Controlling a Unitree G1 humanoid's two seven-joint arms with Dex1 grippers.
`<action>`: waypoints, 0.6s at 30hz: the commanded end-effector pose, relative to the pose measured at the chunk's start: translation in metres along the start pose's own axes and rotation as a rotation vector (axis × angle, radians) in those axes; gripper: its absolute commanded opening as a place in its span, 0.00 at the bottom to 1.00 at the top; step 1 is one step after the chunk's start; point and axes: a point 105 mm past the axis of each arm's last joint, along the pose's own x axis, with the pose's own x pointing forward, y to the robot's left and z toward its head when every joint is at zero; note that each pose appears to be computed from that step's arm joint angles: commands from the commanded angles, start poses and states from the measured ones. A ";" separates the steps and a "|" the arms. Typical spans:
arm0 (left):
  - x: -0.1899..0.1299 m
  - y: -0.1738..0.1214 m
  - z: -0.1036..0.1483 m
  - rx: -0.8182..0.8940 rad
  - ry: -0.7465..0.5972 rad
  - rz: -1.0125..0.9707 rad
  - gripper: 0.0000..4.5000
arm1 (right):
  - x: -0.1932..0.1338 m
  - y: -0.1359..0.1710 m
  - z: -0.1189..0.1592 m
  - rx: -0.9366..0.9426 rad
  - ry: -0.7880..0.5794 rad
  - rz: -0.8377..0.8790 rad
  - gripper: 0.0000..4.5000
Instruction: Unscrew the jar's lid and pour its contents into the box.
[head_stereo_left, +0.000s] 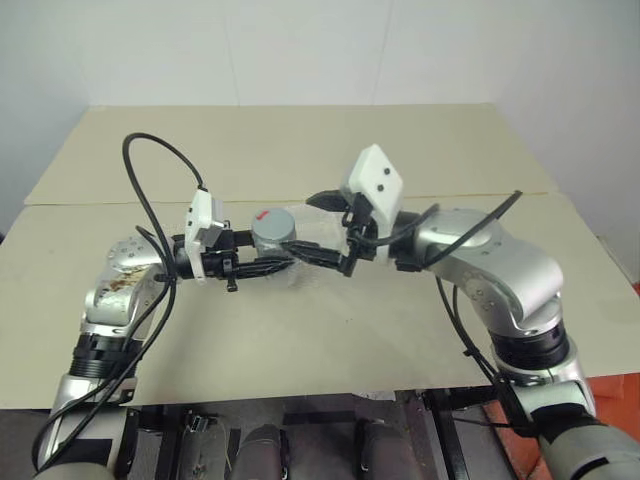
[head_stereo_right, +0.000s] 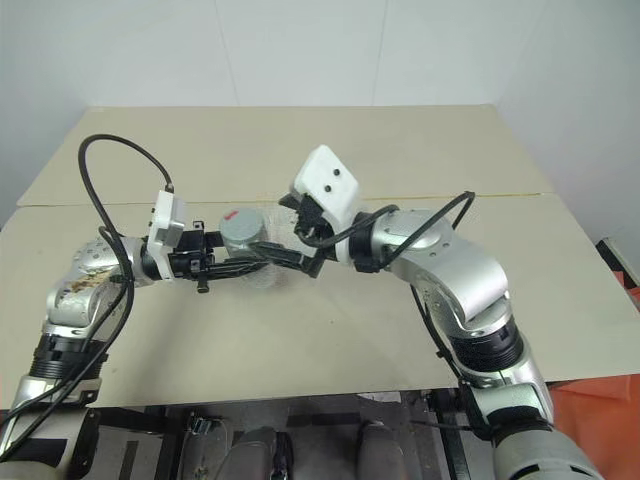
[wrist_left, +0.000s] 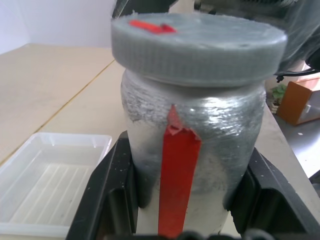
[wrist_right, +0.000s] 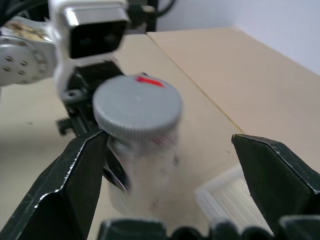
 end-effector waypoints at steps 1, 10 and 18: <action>0.000 -0.004 0.014 0.050 -0.032 -0.032 0.43 | -0.008 -0.010 0.008 -0.019 -0.026 -0.050 0.99; -0.001 -0.007 0.013 0.049 -0.026 -0.038 0.43 | -0.015 -0.014 0.007 -0.023 -0.016 -0.054 0.99; -0.002 -0.006 0.012 0.049 -0.021 -0.033 0.43 | -0.029 0.000 0.005 -0.047 0.001 0.080 0.99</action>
